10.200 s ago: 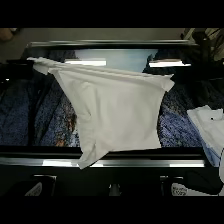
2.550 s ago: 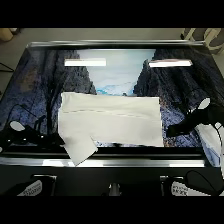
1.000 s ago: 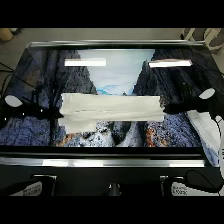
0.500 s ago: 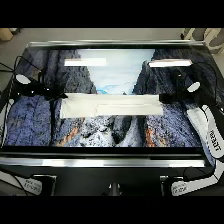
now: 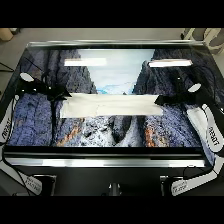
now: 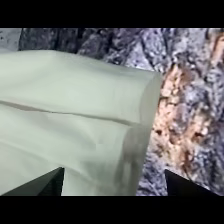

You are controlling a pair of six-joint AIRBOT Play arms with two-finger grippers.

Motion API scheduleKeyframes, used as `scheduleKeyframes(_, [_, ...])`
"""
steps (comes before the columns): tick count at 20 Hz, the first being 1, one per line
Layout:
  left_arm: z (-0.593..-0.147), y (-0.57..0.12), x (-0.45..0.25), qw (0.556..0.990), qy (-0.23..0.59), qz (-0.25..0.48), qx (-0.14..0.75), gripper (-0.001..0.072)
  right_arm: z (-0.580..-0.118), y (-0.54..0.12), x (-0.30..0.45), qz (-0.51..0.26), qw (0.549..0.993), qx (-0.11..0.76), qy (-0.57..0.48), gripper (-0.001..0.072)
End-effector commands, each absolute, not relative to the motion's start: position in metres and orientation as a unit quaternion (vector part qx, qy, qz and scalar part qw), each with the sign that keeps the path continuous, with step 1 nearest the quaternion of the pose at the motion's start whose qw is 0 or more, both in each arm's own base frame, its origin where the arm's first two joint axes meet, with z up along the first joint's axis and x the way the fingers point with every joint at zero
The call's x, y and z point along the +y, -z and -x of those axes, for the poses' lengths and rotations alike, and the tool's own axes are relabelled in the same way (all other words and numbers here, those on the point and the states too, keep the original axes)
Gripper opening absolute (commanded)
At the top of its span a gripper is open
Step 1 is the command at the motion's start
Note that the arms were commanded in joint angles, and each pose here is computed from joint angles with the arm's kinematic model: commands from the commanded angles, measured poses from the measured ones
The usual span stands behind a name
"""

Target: Fold the shirts.

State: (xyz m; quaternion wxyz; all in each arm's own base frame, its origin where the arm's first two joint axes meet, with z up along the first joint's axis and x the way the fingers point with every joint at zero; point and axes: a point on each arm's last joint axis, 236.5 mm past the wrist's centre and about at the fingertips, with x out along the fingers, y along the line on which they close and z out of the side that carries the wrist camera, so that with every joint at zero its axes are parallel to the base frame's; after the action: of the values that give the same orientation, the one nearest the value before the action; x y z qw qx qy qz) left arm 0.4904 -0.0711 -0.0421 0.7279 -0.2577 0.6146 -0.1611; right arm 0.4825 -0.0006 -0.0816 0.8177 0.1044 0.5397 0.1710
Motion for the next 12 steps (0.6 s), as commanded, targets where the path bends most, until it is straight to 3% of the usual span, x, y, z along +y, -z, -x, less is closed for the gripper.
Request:
scheduleKeyframes(1, [-0.482, 0.000, -0.075, 0.736, 0.181, 0.248, 0.604, 0.0464, -0.486, 0.068, -0.022, -0.166, 0.822, 0.519, -0.167, 0.0698])
scheduleKeyframes(5, [-0.486, -0.051, -0.096, 0.777, 0.203, 0.218, 0.554, 0.0465, -0.486, 0.083, -0.011, -0.233, 0.800, 0.523, -0.179, 0.0691])
scheduleKeyframes(9, [-0.479, -0.069, -0.126, 0.783, 0.229, 0.197, 0.544, 0.0464, -0.478, 0.103, 0.025, -0.247, 0.770, 0.551, -0.205, 0.0669])
scheduleKeyframes(12, [-0.473, -0.069, -0.145, 0.779, 0.245, 0.186, 0.547, 0.0465, -0.475, 0.110, 0.044, -0.241, 0.760, 0.564, -0.215, 0.0477])
